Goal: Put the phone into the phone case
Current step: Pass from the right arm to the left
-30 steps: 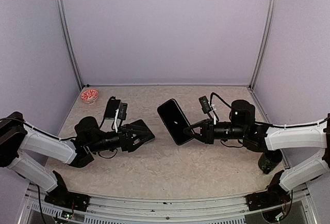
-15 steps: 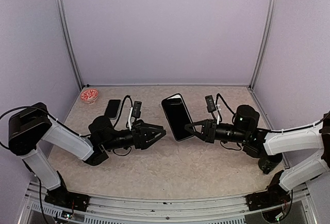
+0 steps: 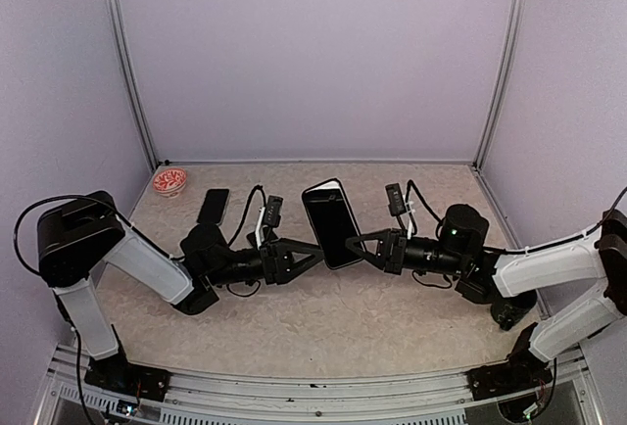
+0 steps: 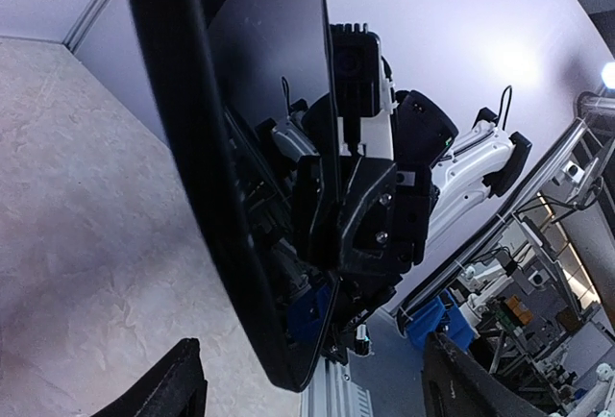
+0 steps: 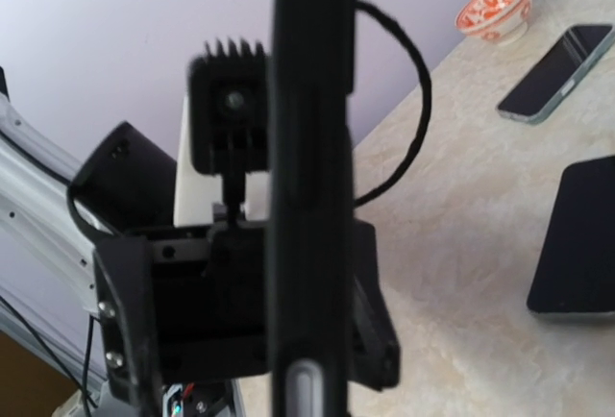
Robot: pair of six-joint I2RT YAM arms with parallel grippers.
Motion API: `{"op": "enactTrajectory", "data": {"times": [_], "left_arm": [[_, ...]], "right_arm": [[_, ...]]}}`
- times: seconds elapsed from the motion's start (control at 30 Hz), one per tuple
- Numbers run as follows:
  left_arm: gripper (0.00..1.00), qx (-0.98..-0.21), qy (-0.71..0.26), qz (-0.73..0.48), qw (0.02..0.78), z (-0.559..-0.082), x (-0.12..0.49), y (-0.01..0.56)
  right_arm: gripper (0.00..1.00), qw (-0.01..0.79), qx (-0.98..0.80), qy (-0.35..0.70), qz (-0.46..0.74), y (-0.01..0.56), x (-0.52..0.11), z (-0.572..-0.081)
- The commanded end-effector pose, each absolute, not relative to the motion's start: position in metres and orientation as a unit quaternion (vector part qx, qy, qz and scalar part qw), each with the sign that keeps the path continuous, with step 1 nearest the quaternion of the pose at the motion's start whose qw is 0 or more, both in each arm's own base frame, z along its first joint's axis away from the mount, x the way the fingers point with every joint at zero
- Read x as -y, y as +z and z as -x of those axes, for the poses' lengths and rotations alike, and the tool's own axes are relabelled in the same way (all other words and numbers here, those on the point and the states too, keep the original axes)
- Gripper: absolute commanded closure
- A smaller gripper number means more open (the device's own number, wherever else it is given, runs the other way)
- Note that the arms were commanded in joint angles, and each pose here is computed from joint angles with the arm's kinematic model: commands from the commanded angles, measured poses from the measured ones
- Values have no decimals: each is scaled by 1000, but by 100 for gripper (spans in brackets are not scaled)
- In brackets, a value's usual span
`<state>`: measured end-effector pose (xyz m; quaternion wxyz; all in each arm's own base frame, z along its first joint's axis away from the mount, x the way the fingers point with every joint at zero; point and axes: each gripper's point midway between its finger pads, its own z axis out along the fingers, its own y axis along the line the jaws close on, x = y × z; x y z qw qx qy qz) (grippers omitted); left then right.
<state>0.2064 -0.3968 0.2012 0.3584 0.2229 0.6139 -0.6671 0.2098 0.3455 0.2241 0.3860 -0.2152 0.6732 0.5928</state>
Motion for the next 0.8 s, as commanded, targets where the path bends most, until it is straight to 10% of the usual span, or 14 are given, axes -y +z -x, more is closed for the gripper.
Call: {"op": "enactTrajectory", "data": {"times": [0.0, 0.77], "left_arm": [[29, -589, -684, -235, 359, -202, 403, 213], [100, -585, -690, -234, 357, -200, 403, 215]], "right_arm": [[100, 409, -631, 621, 223, 247, -353, -204], [100, 388, -646, 617, 228, 228, -366, -201]]}}
